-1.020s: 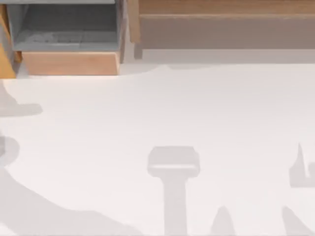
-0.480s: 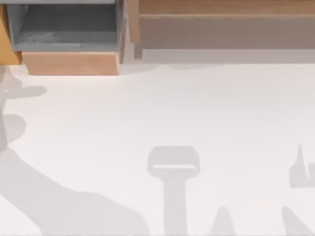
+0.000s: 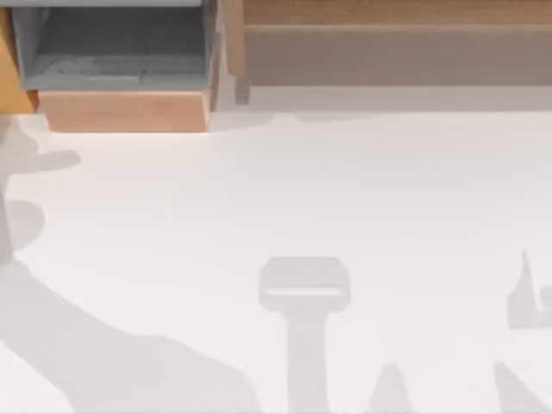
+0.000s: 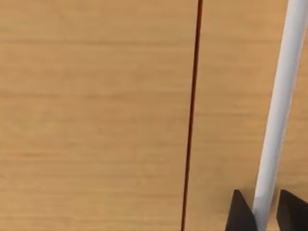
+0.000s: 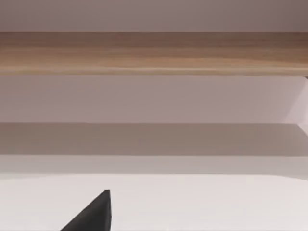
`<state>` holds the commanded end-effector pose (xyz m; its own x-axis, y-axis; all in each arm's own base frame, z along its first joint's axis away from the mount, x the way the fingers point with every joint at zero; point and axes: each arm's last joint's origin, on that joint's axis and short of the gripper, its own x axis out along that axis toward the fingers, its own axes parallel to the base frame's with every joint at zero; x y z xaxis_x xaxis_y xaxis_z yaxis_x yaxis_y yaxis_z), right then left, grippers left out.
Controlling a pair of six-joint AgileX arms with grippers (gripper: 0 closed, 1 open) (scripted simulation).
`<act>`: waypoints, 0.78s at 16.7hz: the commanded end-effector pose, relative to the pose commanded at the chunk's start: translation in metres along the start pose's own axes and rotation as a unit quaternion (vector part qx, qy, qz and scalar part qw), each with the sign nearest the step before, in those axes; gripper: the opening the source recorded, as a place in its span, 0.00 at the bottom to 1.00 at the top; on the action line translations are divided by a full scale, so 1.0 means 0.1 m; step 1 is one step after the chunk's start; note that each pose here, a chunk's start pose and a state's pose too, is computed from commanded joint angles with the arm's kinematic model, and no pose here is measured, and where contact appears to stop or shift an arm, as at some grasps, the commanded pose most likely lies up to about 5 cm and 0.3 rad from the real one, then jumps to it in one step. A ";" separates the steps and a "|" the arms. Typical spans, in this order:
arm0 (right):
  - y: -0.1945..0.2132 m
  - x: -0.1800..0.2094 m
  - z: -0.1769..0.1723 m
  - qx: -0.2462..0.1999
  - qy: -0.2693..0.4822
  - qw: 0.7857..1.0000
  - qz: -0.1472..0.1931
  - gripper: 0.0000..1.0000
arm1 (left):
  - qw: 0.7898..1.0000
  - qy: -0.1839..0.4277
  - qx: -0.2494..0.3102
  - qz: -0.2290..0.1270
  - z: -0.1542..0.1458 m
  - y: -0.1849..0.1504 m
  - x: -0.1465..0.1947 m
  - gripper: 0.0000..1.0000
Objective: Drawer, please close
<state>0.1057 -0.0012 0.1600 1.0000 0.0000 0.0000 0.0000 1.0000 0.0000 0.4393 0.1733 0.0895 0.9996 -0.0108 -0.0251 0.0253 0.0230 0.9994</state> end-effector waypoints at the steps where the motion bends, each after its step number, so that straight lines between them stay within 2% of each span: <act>1: 0.00 0.00 0.00 0.000 0.000 1.000 0.000 1.00 | 1.000 0.000 0.000 0.000 0.00 0.00 0.00 0.53; 7: 0.00 0.00 0.00 0.000 0.000 1.000 0.000 1.00 | 1.000 0.000 0.000 0.000 0.00 0.00 0.00 0.98; 13: 0.00 0.00 0.00 0.000 0.000 1.000 0.000 1.00 | 1.000 0.000 0.000 0.000 0.00 0.00 0.00 1.00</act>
